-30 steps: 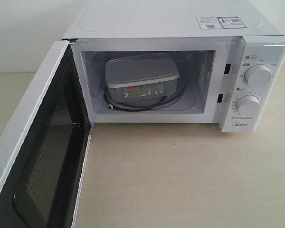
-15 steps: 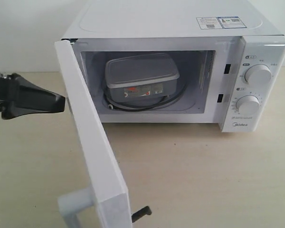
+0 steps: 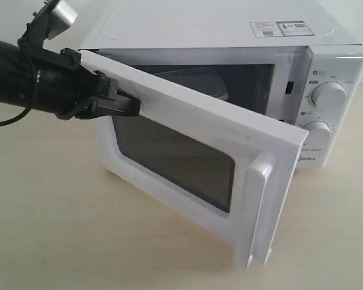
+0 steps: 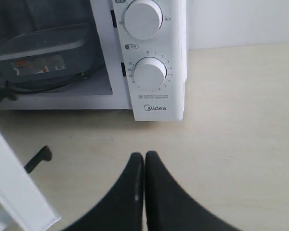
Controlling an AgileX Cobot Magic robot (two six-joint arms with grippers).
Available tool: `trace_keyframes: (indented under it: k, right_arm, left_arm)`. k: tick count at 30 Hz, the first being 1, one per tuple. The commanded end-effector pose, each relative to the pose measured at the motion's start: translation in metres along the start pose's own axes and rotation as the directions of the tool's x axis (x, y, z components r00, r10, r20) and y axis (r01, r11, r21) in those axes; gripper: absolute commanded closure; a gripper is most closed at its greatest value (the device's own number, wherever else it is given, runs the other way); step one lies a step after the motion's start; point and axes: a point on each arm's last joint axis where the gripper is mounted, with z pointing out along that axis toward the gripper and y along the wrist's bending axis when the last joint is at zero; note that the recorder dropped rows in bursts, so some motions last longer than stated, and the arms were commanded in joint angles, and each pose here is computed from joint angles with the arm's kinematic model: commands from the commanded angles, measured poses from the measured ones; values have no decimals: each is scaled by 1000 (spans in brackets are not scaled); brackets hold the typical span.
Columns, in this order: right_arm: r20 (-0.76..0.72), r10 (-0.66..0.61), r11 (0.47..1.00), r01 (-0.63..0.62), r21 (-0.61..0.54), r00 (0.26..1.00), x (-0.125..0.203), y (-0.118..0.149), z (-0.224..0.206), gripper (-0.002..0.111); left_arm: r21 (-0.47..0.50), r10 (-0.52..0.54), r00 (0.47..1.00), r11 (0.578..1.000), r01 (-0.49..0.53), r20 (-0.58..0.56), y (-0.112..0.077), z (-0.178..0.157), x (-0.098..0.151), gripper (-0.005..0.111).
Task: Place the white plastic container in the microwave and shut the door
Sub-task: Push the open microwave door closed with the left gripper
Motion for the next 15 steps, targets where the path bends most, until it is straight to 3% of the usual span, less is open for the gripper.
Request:
trace_keyframes:
  k: [1, 8, 15]
  right_arm:
    - [14, -7, 1000, 7, 4, 1000, -1, 0, 0, 108]
    - [14, -7, 1000, 7, 4, 1000, -1, 0, 0, 108]
    - [14, -7, 1000, 7, 4, 1000, -1, 0, 0, 108]
  left_arm:
    - [-52, -8, 999, 999, 10, 38, 6, 6, -5, 102]
    - [-121, -36, 995, 992, 47, 89, 16, 10, -8, 102]
    - [-119, -80, 993, 989, 90, 88, 26, 24, -4, 102]
